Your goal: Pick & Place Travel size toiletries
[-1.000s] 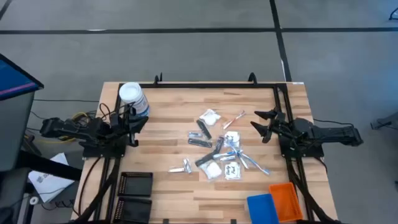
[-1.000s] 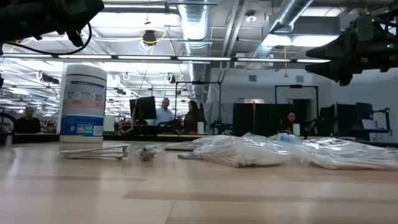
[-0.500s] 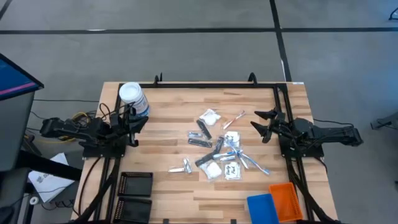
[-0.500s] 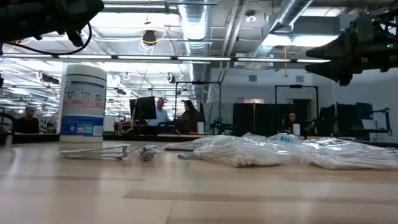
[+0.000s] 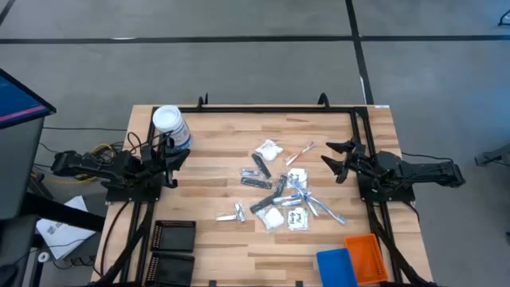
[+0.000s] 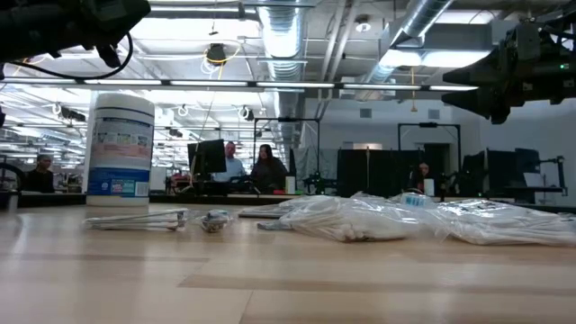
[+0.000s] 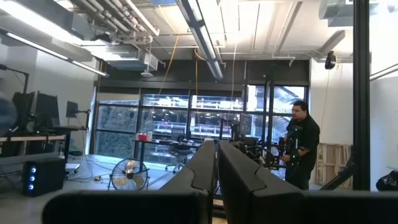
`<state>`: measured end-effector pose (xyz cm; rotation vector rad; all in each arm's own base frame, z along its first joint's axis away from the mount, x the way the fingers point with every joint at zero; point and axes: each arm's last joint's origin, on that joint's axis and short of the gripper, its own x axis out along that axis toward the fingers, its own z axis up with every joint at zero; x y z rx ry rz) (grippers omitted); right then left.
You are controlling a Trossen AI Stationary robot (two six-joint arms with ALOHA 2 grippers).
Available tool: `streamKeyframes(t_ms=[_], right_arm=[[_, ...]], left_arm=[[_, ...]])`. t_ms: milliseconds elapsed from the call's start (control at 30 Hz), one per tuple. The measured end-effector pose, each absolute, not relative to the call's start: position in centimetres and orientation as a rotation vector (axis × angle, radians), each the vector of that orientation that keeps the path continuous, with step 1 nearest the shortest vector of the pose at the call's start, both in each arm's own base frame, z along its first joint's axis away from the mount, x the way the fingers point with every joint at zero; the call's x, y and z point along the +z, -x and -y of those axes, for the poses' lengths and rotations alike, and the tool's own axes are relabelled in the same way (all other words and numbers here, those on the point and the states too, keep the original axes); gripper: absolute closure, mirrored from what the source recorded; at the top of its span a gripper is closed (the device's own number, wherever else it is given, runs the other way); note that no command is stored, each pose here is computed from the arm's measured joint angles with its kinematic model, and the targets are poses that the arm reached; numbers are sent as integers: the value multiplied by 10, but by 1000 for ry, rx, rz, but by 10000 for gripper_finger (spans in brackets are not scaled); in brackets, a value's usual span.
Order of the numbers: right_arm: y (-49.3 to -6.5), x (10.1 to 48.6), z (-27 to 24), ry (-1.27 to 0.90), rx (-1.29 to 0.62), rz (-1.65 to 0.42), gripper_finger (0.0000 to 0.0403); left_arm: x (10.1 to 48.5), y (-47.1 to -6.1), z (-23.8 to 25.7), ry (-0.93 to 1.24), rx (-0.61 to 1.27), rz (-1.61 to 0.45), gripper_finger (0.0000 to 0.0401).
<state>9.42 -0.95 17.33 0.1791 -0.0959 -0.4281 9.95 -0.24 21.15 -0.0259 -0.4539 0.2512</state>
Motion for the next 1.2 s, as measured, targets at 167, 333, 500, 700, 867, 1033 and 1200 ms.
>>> streamKeyframes(t_ms=[167,333,500,700,867,1033,1200], right_arm=[[-94,173,10,-179,-428,96,111],[-94,173,10,-179,-428,96,111],[-94,173,10,-179,-428,96,111],[-94,173,10,-179,-428,96,111],[-94,173,10,-179,-428,96,111],[-94,173,10,-179,-428,96,111],[-94,173,10,-179,-428,96,111]], left_arm=[[211,-100,2,26,251,453,390],[212,-99,2,24,253,461,390],[231,-86,0,-5,301,690,390],[250,-64,-1,153,201,1013,390],[257,-55,-2,164,187,1118,390],[252,-67,1,256,72,1008,390],[245,-83,3,239,74,884,390]])
